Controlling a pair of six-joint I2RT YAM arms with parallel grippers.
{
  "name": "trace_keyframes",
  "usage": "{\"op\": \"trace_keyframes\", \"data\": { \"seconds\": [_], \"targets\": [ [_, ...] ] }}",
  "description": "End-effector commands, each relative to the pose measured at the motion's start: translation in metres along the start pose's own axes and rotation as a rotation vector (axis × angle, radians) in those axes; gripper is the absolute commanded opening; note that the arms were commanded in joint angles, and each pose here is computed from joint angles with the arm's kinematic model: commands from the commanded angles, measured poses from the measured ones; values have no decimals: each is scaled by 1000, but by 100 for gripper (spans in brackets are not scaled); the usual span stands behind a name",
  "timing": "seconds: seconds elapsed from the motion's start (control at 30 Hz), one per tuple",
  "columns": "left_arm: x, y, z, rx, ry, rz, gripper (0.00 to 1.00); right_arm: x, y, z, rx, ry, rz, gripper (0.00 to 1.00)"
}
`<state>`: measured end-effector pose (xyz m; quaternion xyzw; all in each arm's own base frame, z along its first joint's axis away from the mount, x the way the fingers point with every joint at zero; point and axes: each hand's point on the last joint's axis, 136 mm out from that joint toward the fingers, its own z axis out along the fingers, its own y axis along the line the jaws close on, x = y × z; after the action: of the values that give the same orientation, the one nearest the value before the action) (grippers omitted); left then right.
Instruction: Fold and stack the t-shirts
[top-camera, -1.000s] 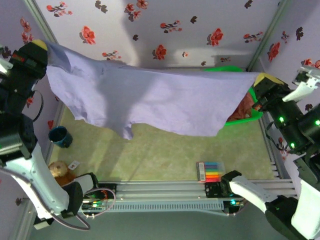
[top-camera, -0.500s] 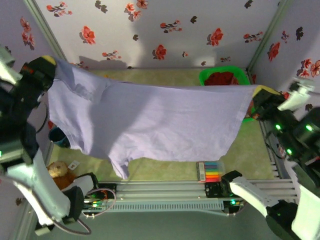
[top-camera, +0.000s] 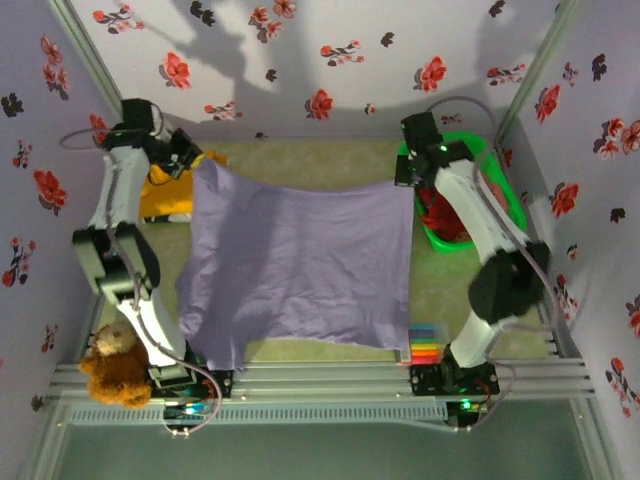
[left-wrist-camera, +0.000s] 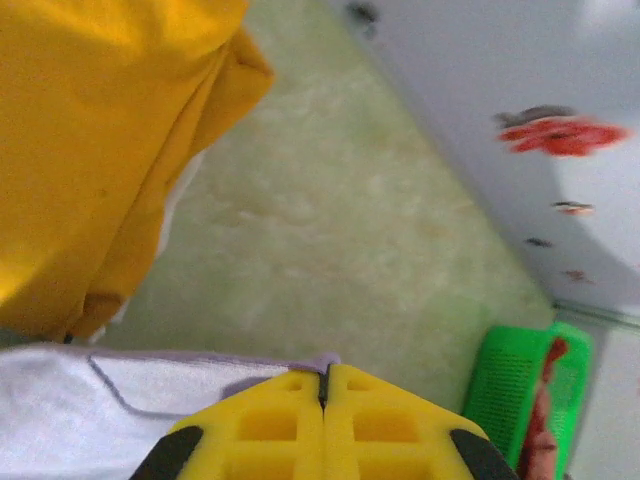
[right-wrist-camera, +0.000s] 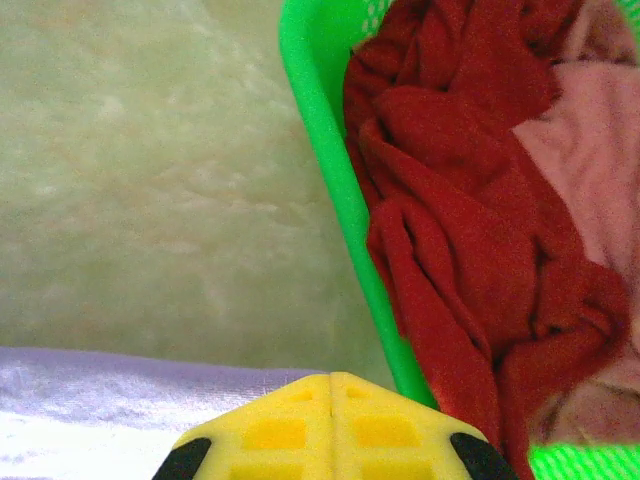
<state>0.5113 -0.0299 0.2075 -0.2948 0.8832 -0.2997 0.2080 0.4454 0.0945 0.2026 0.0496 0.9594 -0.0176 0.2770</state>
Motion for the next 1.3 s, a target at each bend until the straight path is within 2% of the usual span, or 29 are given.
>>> {"op": "trace_keyframes", "data": {
  "seconds": [0.0, 0.1, 0.13, 0.17, 0.2, 0.23, 0.37, 0.4, 0.53, 0.57, 0.67, 0.83, 1.03, 1.13, 1.27],
  "targets": [
    [-18, -9, 36, 1, 25, 93, 0, -23, -2, 32, 39, 33, -31, 0],
    [-29, -3, 68, -15, 46, 88, 0, -30, 0, 67, 92, 92, -79, 0],
    [-34, -2, 75, -15, 40, 84, 0, -31, -2, 76, 111, 104, -90, 7],
    [-38, -3, 80, -6, 33, 80, 1, -36, -1, 79, 117, 102, -92, 26],
    [-40, -5, 85, 15, 34, 77, 32, -38, 0, 81, 114, 106, -95, 49],
    [-42, -8, 88, 26, 35, 75, 57, -42, 1, 80, 112, 107, -91, 60],
    [-41, -19, 74, 28, 12, 112, 86, -47, 1, 52, 92, 83, -72, 67],
    [-41, -21, 62, 13, -11, 126, 89, -46, -1, 41, 88, 74, -64, 68],
    [-29, -25, 9, -51, -67, 183, 90, -23, -11, -9, 43, 64, -1, 68],
    [-18, -18, -2, -84, -48, 175, 90, -12, -13, -19, 25, 77, 18, 68],
    [28, 1, -31, -152, 0, 152, 87, 39, -20, -47, -28, 142, 81, 66],
    [126, 53, -64, -267, 112, 74, 81, 146, -26, -75, -97, 306, 167, 61],
    [208, 103, -80, -327, 184, -27, 77, 248, -36, -58, -104, 465, 268, 52],
    [235, 130, -82, -387, 228, -49, 74, 274, -34, -46, -100, 487, 303, 48],
    [248, 154, -82, -446, 218, -59, 72, 294, -36, -27, -83, 493, 321, 39]
  ]
}}
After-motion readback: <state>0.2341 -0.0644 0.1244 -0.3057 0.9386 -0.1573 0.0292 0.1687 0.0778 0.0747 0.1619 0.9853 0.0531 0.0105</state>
